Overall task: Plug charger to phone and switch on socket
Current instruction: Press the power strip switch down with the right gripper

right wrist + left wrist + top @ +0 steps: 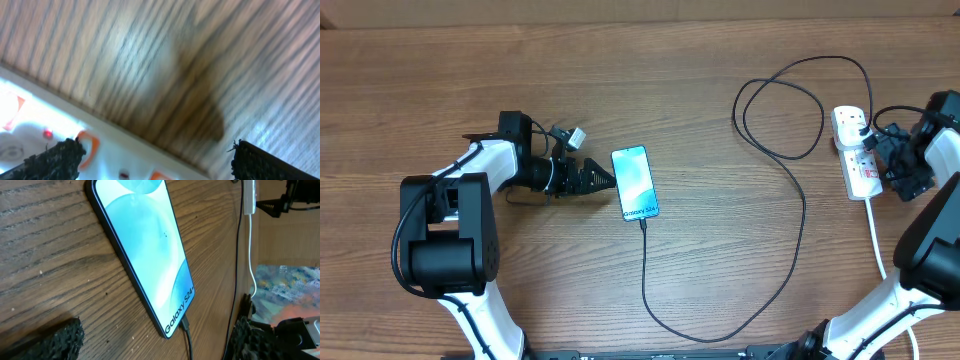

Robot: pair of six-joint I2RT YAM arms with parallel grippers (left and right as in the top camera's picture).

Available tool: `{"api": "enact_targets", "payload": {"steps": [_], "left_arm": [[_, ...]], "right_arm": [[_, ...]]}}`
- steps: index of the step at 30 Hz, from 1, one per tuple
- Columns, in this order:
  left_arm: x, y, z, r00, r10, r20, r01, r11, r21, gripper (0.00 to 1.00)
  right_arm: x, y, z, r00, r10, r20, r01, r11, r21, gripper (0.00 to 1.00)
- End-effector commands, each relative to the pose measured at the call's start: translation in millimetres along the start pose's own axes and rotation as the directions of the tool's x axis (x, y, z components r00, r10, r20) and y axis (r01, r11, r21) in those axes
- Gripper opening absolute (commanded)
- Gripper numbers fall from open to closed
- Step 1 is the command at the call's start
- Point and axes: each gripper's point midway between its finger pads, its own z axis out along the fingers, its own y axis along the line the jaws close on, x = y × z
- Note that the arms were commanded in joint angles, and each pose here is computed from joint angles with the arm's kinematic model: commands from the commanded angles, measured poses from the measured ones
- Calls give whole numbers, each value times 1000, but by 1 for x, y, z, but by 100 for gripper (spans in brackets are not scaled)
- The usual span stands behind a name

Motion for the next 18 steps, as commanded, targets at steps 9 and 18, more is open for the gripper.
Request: {"api": "enact_targets", "payload": {"steps": [9, 18], "left_arm": [[10, 29, 1, 999, -35, -35, 30, 991, -133, 100], [10, 29, 1, 999, -35, -35, 30, 991, -133, 100]], "right_arm": [[62, 14, 20, 974, -148, -170, 152, 988, 7, 100], [43, 3, -29, 983, -138, -120, 147, 986, 74, 100]]}}
